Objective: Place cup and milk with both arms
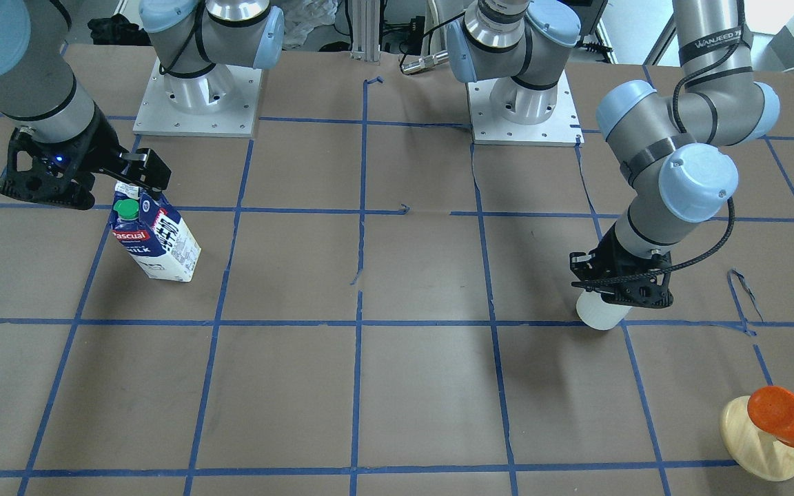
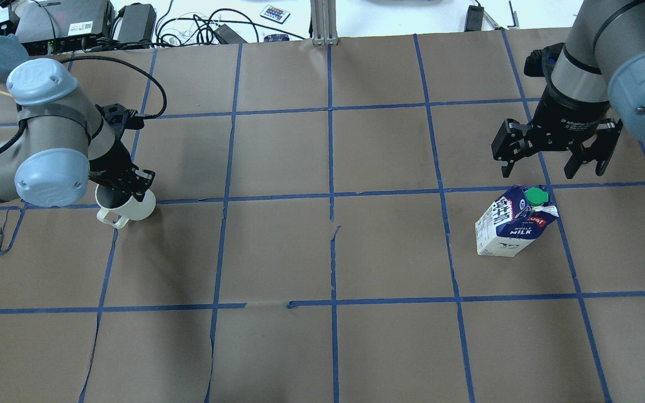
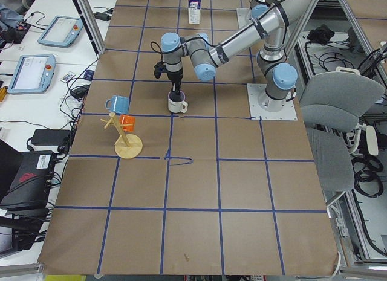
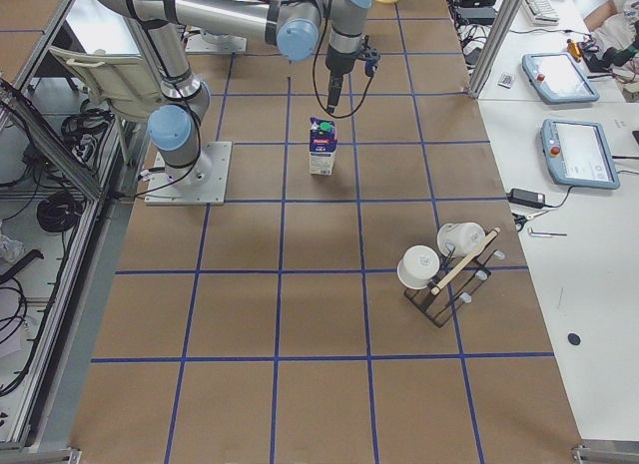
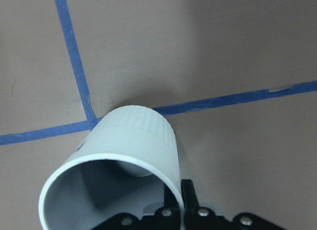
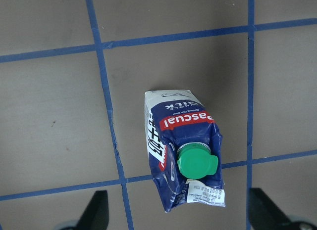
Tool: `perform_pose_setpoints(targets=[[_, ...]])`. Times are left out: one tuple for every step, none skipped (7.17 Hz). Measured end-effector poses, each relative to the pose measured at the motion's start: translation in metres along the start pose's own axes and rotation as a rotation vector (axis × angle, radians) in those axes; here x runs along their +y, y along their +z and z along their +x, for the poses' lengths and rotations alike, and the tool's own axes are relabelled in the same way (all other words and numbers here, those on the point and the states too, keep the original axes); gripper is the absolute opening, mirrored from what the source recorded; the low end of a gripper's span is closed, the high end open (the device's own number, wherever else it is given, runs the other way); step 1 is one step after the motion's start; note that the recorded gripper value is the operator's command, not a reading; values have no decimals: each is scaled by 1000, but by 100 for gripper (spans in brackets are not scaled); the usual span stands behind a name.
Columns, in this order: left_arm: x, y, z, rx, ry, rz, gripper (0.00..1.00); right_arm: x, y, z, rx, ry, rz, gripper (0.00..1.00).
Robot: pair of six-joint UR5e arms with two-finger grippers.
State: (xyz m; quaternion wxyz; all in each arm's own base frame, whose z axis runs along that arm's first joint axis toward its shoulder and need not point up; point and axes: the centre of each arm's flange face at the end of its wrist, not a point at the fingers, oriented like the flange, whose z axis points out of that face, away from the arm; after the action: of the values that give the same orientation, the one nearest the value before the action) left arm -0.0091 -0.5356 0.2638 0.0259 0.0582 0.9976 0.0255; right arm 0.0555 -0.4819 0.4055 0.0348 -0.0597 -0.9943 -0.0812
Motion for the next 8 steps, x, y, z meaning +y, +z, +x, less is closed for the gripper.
perform_pose_setpoints(targets=[[-8, -8, 29, -3, -33, 19, 0, -1, 5, 6, -2, 11, -13, 100], [-19, -18, 67, 3, -66, 46, 0, -2, 10, 10, -4, 20, -28, 100], [-32, -28, 114, 16, -84, 73, 0, -1, 18, 11, -7, 23, -43, 100], [-45, -36, 165, 27, -102, 95, 0, 0, 26, 11, -10, 23, -55, 100], [-53, -40, 210, 41, -124, 107, 0, 0, 31, 11, -11, 23, -62, 100], [-55, -38, 252, 59, -131, 106, 0, 1, 35, 11, -10, 23, -68, 100], [-51, -29, 289, 87, -116, 89, 0, 1, 40, 10, -9, 22, -76, 100], [-45, -17, 322, 123, -100, 59, 0, 2, 46, 10, -9, 22, -87, 100]])
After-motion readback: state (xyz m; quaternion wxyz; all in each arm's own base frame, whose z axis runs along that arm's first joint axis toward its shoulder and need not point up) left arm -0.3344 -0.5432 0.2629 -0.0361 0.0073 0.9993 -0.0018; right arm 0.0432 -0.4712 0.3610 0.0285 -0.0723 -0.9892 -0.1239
